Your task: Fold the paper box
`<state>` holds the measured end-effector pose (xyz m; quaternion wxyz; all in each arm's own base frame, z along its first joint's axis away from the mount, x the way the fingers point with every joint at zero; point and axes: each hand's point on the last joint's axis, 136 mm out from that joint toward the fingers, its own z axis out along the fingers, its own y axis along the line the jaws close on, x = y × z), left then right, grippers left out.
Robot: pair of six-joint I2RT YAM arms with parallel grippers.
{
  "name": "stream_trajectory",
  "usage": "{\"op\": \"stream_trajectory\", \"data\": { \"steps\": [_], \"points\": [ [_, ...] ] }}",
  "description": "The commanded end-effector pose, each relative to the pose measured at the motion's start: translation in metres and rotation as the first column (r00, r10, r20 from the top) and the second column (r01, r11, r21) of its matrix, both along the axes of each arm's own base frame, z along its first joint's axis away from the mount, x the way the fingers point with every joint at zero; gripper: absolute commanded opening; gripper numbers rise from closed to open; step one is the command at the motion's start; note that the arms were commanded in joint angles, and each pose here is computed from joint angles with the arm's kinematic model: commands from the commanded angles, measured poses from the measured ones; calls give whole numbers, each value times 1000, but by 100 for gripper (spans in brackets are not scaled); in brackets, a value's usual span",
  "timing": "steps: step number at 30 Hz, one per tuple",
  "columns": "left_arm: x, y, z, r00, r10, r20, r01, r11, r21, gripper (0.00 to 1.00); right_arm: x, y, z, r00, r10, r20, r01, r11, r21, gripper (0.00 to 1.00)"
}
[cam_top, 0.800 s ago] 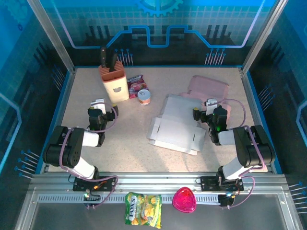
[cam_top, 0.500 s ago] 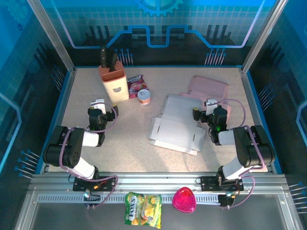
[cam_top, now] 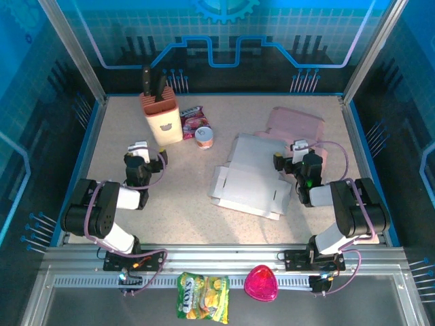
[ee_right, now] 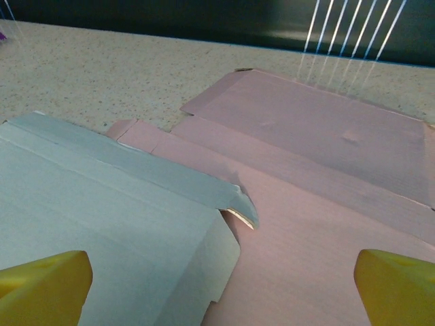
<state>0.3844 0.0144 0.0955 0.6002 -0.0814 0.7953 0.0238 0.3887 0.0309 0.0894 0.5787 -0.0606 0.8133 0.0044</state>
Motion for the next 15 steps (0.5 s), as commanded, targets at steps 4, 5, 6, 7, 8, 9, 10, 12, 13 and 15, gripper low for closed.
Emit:
{"op": "stream_trajectory", "data": {
  "steps": [4, 5, 6, 7, 8, 9, 10, 12, 13, 15],
  "points": [
    [-38, -20, 55, 974, -40, 223, 15, 994, 111, 99, -33, -19, 56, 967, -112, 228, 113, 994, 9, 100],
    [-41, -32, 63, 971, -62, 231, 24, 986, 164, 99, -39, -15, 64, 961, -108, 254, 115, 993, -12, 100],
    [-45, -47, 77, 964, -83, 252, 30, 978, 208, 99, -44, -7, 74, 956, -95, 279, 110, 993, -41, 100],
    [-52, -68, 96, 948, -127, 293, 59, 971, 231, 99, -50, 2, 88, 948, -82, 309, 106, 992, -63, 100],
    [-59, -87, 115, 930, -171, 324, 96, 967, 235, 99, -57, 11, 104, 939, -73, 336, 102, 993, -68, 100],
    [-65, -107, 134, 918, -209, 336, 140, 966, 219, 99, -65, 19, 124, 934, -70, 349, 95, 994, -54, 100],
    [-68, -124, 149, 925, -236, 299, 190, 966, 174, 99, -74, 21, 143, 943, -102, 317, 100, 995, 21, 100],
    [-72, -142, 167, 951, -253, 178, 268, 961, -65, 99, -98, 18, 160, 980, -146, 138, 107, 960, 258, 100],
    [-76, -141, 164, 975, -200, 92, 218, 939, -265, 99, -114, 26, 166, 993, -95, 66, 64, 928, 367, 100],
    [-89, -142, 139, 984, -154, -89, 88, 855, -511, 99, -136, 41, 168, 1000, -14, -8, 16, 826, 563, 100]
  ]
}}
